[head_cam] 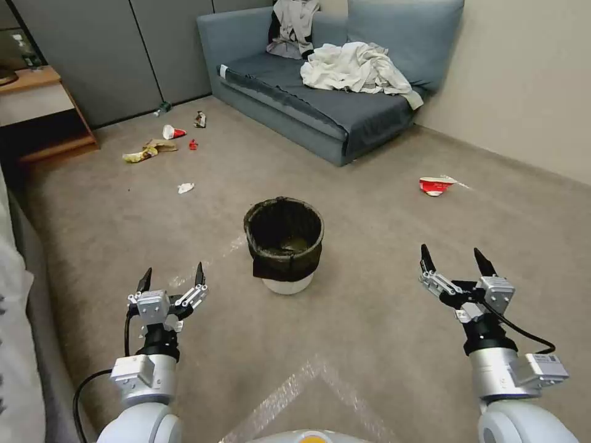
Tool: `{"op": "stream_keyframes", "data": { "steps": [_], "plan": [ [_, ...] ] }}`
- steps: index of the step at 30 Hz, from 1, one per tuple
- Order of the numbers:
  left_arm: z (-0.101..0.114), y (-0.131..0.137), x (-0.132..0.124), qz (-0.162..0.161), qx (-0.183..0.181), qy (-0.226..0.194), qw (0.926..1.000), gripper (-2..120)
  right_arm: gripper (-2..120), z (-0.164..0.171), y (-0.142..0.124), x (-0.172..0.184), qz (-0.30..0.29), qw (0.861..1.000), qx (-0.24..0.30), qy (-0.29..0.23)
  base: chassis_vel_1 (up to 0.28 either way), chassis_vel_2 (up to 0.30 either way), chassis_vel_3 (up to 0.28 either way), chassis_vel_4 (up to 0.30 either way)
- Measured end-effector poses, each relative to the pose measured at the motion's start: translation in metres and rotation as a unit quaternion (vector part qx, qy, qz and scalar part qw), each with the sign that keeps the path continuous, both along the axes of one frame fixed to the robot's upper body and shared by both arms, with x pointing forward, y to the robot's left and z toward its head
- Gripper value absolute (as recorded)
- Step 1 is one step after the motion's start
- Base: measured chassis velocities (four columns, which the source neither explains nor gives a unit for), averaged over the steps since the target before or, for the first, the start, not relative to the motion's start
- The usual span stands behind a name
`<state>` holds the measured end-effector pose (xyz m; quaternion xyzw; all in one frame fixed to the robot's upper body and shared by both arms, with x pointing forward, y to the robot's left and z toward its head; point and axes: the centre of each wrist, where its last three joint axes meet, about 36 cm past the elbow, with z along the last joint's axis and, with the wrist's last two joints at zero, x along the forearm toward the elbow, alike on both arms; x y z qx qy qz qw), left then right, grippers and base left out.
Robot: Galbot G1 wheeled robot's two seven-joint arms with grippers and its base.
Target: Pick up the trash can from the floor.
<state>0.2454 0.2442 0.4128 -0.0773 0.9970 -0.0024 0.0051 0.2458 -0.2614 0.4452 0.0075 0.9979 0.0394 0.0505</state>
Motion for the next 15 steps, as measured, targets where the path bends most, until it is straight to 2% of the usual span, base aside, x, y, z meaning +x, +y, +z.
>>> {"op": "stream_keyframes", "data": {
  "steps": [12, 15],
  "plan": [
    [-0.0009, 0.0004, 0.0011, -0.001, -0.002, 0.0, 1.0, 100, 100, -0.0001, 0.0008, 0.0005, 0.002, 1.0, 0.001, -0.003, -0.206, 0.205, 0.195, -0.207],
    [-0.0012, -0.0004, 0.0046, -0.007, -0.02, 0.0, 0.9998, 100, 100, -0.0004, 0.001, 0.001, 0.008, 1.0, 0.0, -0.008, -0.133, 0.152, 0.151, -0.128]
  ]
}}
